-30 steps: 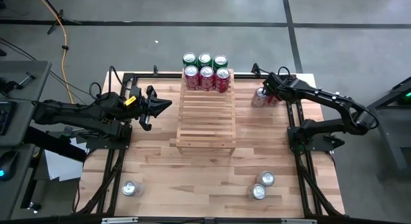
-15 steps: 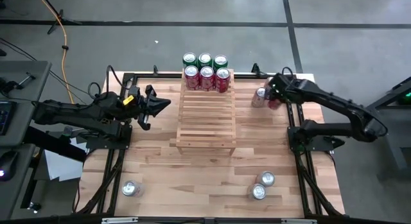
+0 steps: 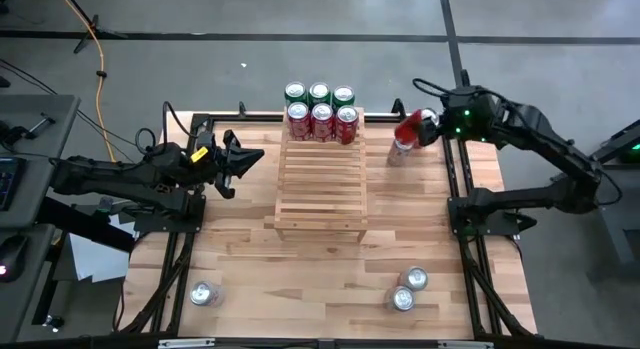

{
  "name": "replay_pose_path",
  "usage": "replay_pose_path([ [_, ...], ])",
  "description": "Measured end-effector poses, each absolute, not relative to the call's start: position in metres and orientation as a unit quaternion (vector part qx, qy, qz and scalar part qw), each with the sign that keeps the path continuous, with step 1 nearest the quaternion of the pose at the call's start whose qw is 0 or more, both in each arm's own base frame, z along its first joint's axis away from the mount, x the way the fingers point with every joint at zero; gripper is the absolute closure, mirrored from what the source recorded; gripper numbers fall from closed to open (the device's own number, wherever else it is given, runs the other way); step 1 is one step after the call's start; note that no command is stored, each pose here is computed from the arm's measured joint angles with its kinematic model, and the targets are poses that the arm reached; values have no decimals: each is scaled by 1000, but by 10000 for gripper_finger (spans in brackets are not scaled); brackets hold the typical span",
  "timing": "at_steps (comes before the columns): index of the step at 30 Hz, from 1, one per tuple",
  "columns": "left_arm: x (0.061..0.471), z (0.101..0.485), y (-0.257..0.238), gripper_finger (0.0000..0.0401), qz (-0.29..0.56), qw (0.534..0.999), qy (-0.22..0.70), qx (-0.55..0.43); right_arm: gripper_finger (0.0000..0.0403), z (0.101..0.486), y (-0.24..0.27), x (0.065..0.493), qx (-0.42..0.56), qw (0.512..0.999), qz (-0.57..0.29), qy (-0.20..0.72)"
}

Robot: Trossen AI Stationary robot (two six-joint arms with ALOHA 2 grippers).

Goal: Place canned beverage on shelf
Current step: Put the red soda can on the shelf aligned with the other red soda cans

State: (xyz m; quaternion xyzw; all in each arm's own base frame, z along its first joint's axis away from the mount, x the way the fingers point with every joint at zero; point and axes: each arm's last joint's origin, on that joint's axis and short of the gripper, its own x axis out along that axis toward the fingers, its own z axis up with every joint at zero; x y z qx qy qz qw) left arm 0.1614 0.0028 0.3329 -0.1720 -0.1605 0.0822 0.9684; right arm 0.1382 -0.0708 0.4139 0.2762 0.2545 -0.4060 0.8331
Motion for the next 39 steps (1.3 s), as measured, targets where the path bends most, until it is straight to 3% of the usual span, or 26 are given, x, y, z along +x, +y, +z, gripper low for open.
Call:
replay_pose_path([
  [7,161,333,3,401,92,969,-161,-164,122,425,-65,193,166,878,-304,331],
  [16,161,333,3,401,92,968,-162,-170,122,393,-84,259,52,845,-311,431],
  [23,161,333,3,401,91,967,-162,-173,122,376,-102,278,42,828,-319,459],
  [39,161,333,3,401,90,968,-162,-171,122,378,-120,281,96,849,-309,417],
])
